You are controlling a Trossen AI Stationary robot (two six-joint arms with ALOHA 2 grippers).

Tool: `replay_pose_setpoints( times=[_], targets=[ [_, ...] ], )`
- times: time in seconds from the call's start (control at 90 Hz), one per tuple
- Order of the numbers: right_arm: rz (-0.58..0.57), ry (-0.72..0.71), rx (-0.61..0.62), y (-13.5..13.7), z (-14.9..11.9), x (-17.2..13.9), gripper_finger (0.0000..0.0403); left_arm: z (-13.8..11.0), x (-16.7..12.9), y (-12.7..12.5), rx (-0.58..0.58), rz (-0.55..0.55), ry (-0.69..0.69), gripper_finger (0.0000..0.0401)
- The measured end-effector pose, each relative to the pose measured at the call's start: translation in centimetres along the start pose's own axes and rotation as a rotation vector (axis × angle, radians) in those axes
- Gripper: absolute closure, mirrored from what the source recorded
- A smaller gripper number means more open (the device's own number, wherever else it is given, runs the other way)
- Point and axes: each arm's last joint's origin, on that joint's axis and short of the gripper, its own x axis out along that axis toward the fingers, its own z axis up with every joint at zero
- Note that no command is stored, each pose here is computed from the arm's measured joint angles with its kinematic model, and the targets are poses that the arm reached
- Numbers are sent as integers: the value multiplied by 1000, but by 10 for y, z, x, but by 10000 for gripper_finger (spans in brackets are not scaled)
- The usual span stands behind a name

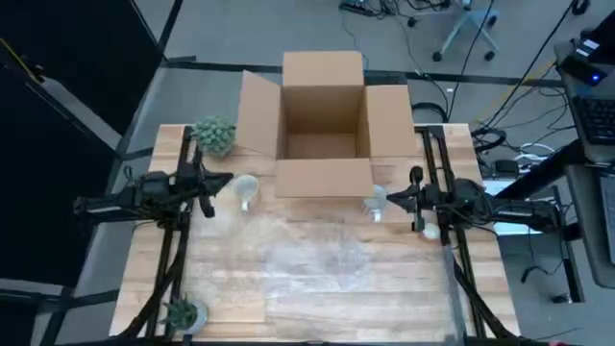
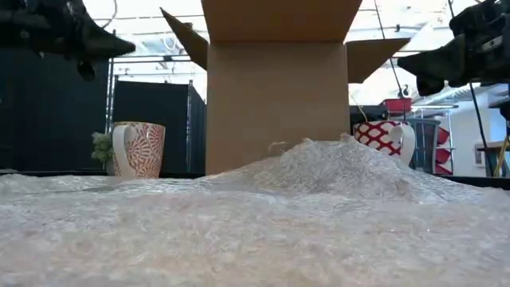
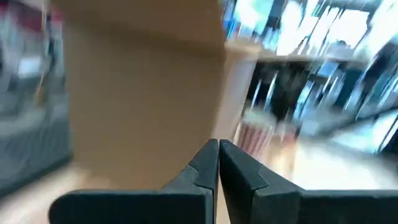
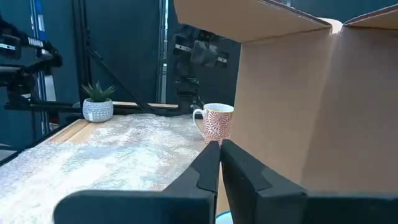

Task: Wrap mug
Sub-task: Put the orange mug on the bubble wrap

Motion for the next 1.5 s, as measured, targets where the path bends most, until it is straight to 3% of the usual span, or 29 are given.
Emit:
replay_pose_setpoints(
  times=[0.256, 0.5, 0.589, 0.778, 0.978, 1.278, 1.5],
  targets=[
    [0, 0, 0, 0, 0, 0, 399, 66, 11, -13, 232, 227, 407, 401],
    [1, 0, 0, 0, 0, 0, 399, 95, 34, -20, 286, 303, 627, 396],
    [1, 0, 0, 0, 0, 0, 399, 96, 46, -17, 271, 333, 689, 375],
    [1, 0, 0, 0, 0, 0, 399, 83, 65, -8, 123, 260, 870, 288],
    [1, 0, 0, 0, 0, 0, 399, 71, 81, 7, 77, 345, 960, 215],
    [0, 0, 0, 0, 0, 0, 399, 71, 60, -2, -53, 380, 922, 205],
    [0, 0, 0, 0, 0, 0, 399, 35, 24, -5, -160, 470, 850, 216]
  ],
)
